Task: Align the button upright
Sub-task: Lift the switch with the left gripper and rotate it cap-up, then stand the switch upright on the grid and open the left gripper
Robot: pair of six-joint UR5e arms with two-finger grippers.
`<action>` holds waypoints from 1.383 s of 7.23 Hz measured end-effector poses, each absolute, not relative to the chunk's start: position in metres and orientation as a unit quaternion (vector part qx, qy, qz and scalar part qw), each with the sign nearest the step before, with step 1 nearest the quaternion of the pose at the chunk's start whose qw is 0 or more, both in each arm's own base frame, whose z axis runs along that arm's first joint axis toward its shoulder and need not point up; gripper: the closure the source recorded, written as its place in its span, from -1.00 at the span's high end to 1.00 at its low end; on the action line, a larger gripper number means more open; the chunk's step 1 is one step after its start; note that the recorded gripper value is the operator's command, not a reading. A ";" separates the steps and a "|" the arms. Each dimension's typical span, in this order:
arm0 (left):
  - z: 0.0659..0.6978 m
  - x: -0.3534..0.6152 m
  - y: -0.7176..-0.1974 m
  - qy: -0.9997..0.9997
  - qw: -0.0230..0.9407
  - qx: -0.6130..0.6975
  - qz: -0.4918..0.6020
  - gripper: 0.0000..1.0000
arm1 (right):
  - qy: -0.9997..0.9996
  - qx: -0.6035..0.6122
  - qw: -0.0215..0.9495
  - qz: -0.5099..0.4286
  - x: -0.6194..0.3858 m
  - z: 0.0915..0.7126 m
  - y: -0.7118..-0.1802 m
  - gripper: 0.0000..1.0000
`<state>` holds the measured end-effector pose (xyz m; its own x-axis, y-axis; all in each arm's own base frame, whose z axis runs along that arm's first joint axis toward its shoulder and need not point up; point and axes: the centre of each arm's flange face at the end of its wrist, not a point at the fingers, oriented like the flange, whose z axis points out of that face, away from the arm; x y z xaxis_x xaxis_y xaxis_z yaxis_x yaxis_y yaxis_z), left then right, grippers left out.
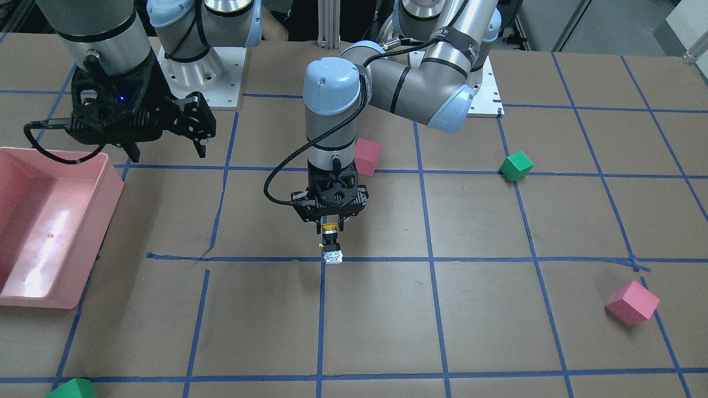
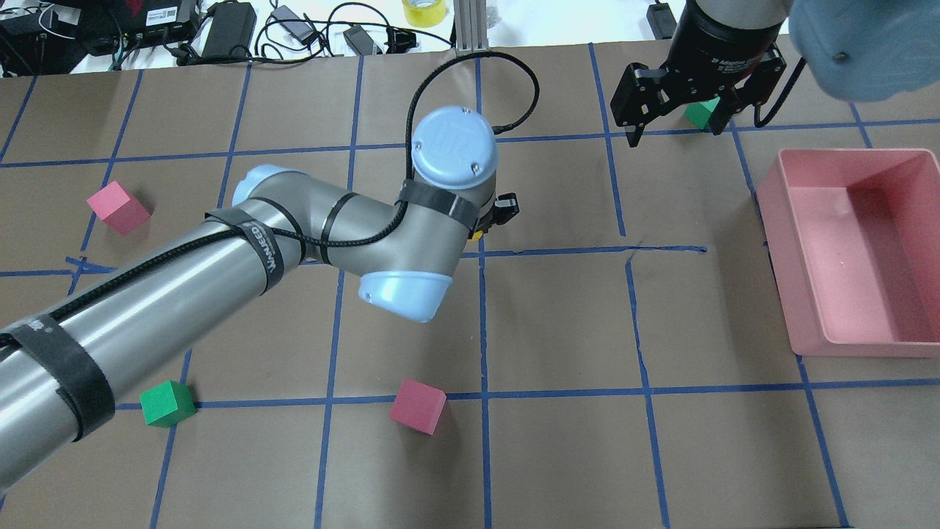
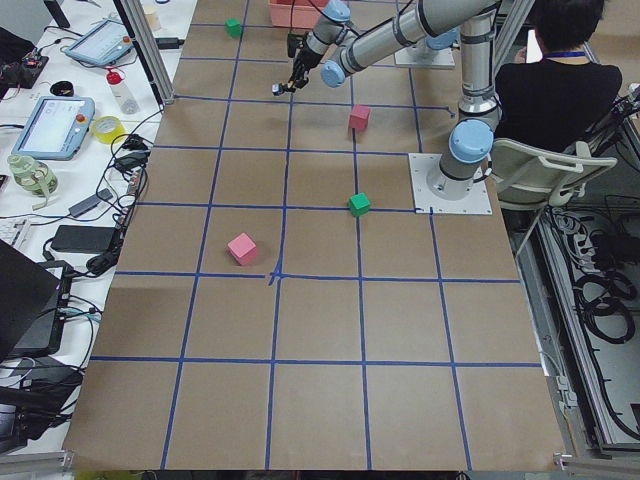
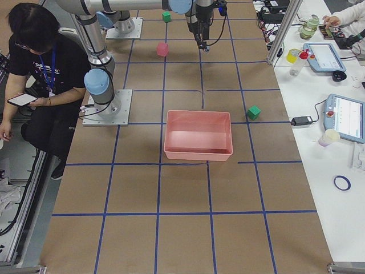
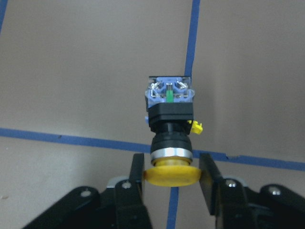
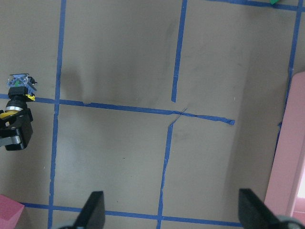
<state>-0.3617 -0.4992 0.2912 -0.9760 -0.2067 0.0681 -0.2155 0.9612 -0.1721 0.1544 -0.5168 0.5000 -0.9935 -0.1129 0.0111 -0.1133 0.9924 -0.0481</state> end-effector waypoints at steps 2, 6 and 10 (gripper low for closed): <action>0.291 -0.353 -0.511 -0.983 0.069 0.170 0.013 -1.00 | -0.998 0.057 0.004 0.024 0.154 0.500 -0.517 1.00; 0.263 -0.334 -0.527 -0.938 0.099 0.315 -0.101 -1.00 | -0.998 0.057 0.004 0.021 0.154 0.497 -0.516 1.00; 0.231 -0.292 -0.564 -0.852 0.176 0.436 -0.232 -1.00 | -0.998 0.057 0.004 0.019 0.154 0.494 -0.516 1.00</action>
